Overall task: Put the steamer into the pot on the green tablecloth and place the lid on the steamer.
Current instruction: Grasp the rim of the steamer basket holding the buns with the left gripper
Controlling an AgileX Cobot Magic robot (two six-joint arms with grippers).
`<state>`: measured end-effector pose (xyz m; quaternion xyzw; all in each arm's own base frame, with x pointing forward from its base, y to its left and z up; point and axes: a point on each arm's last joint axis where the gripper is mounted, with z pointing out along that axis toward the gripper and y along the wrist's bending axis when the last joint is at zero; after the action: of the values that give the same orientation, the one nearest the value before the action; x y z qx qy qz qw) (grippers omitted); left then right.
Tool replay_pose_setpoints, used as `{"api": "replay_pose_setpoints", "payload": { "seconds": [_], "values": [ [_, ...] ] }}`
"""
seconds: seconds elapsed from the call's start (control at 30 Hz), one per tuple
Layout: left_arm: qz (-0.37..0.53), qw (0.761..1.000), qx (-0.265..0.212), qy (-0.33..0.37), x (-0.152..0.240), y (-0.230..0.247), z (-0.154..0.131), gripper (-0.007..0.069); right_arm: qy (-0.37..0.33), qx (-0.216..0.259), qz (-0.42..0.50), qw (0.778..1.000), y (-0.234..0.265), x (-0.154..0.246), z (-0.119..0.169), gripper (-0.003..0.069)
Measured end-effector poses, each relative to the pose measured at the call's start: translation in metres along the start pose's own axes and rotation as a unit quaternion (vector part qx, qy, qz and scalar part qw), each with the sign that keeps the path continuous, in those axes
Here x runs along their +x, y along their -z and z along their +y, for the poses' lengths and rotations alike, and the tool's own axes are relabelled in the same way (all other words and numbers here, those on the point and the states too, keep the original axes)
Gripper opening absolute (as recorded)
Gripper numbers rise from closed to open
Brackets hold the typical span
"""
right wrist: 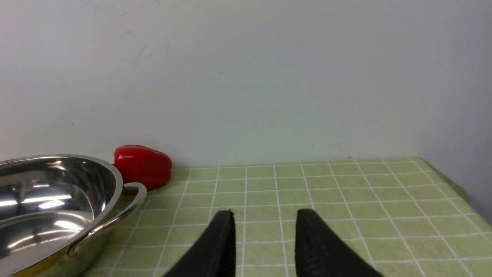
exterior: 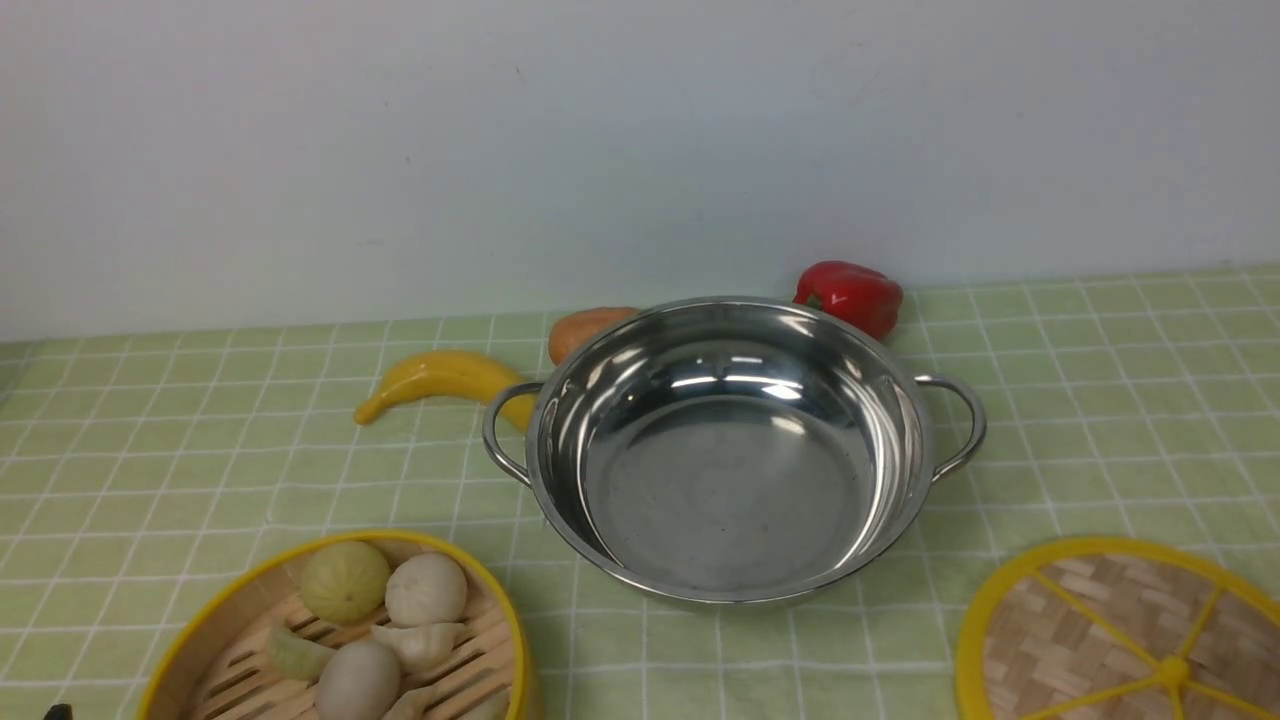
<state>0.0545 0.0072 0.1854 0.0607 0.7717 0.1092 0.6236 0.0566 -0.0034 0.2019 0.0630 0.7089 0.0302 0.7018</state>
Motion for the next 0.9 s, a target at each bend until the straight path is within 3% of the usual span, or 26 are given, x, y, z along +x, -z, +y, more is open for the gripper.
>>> {"api": "replay_pose_setpoints", "payload": {
  "seconds": [0.07,0.17,0.2,0.23,0.37,0.7,0.77,0.83,0.9],
  "values": [
    [-0.011,0.999,0.007,0.044,-0.002,0.000,-0.001,0.0243,-0.026,-0.010,-0.020,0.999,0.000,-0.004,0.002,0.0244],
    [-0.051,0.973,0.034,0.222,-0.010,0.001,-0.004,0.0243,-0.132,-0.037,-0.077,0.988,0.001,-0.015,0.005,0.0244],
    [-0.053,0.970,0.036,0.235,-0.011,0.001,-0.004,0.0243,-0.143,-0.041,-0.086,0.985,0.002,-0.016,0.005,0.0244],
    [-0.064,0.942,0.050,0.325,-0.014,0.001,-0.005,0.0243,-0.184,-0.050,-0.106,0.976,0.003,-0.021,0.005,0.0244],
    [-0.082,0.889,0.068,0.446,-0.019,0.002,-0.004,0.0243,-0.276,-0.076,-0.177,0.942,0.007,-0.034,0.004,0.0244],
    [-0.147,0.864,0.059,0.479,-0.028,0.005,0.004,0.0243,-0.299,-0.094,-0.235,0.920,0.012,-0.045,0.003,0.0244],
    [-0.185,0.851,0.051,0.488,-0.033,0.007,0.008,0.0243,-0.307,-0.106,-0.264,0.908,0.015,-0.050,0.003,0.0244],
    [-0.246,0.822,0.044,0.512,-0.041,0.011,0.016,0.0243,-0.319,-0.137,-0.335,0.876,0.024,-0.061,0.002,0.0244],
    [-0.284,0.798,0.043,0.530,-0.045,0.015,0.021,0.0243,-0.321,-0.152,-0.370,0.859,0.029,-0.067,0.002,0.0244]
  ]
}}
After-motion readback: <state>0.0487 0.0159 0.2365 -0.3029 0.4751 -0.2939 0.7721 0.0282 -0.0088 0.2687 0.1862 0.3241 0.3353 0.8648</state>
